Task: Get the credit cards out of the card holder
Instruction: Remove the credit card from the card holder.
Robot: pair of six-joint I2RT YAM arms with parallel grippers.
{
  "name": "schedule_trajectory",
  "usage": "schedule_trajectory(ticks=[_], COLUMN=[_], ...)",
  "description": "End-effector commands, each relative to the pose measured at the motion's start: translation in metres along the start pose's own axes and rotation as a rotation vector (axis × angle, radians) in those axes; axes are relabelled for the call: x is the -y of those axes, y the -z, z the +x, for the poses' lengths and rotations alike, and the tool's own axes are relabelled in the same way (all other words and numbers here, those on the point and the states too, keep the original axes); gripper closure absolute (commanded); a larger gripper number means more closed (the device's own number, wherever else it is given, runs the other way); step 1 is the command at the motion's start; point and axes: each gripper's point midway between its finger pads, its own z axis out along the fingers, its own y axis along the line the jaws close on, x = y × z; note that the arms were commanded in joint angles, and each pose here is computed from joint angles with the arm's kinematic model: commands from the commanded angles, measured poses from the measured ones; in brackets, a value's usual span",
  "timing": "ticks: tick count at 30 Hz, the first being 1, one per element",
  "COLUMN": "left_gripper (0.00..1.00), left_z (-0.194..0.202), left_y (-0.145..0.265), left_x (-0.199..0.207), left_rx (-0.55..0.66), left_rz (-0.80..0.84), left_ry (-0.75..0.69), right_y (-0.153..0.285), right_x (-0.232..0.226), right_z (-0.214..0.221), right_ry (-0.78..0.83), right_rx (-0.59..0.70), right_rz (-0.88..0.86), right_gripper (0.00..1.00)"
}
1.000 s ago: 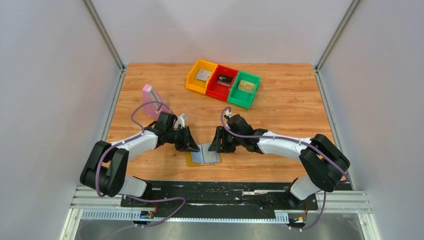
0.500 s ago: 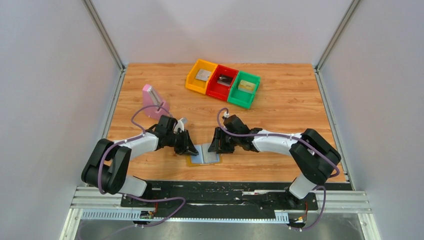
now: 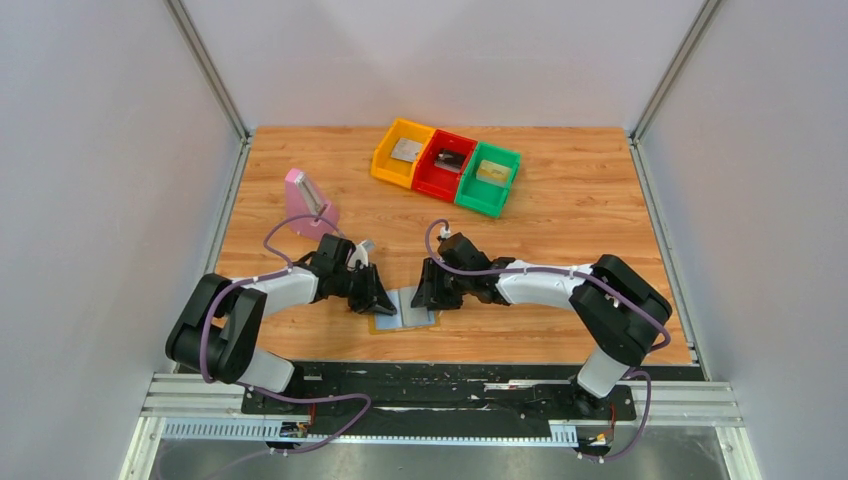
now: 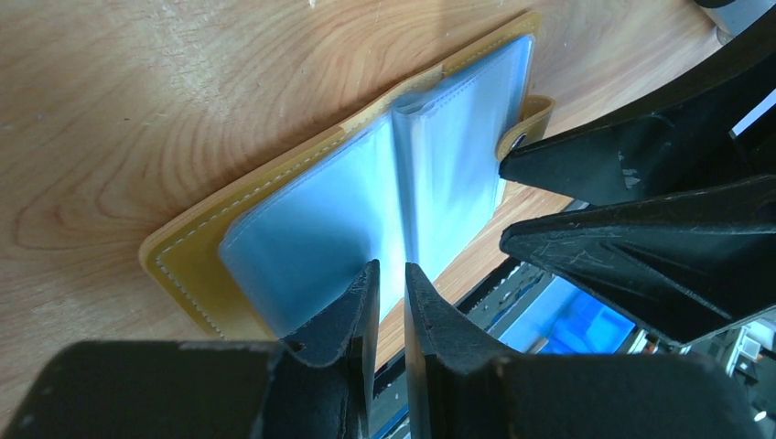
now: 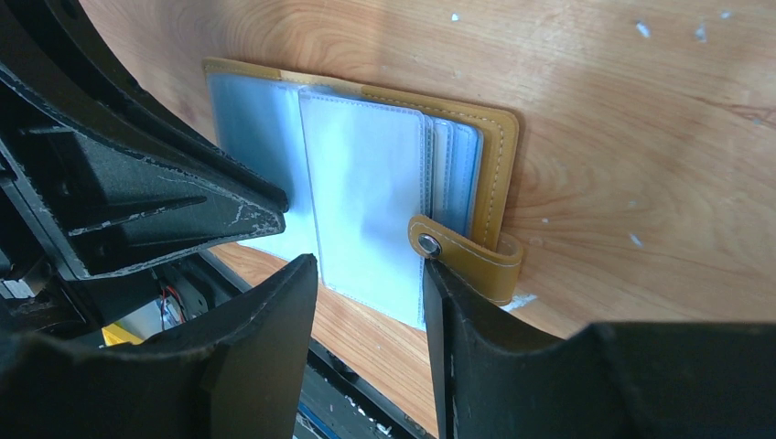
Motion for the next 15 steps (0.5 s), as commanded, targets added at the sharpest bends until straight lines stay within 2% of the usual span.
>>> schedule_trajectory(ticks=[1,10,15], left_gripper=[0.76,0.76,0.77], left_z=[-0.002,0.0,0.001], left_y=[-0.002,-0.003,-0.004], left_x=[0.0,-0.002,-0.001], left_rx=[0.013,0.009,0.008], left_rz=[0.005,0.008,0.019], left_ry=[-0.027,-0.023,-0.022], right_y=[-0.005,0.002,0.001], right_x=[-0.001,-0.031,-0.031], right_z=[-0.003,-0.009,-0.013], right_ry=[0.004,0.011,-0.004], right_rx=[0.015,0.032,0.042], right_rz=[0.038,-0.085,-0.084], right_gripper=[0.52,0.52,0.52])
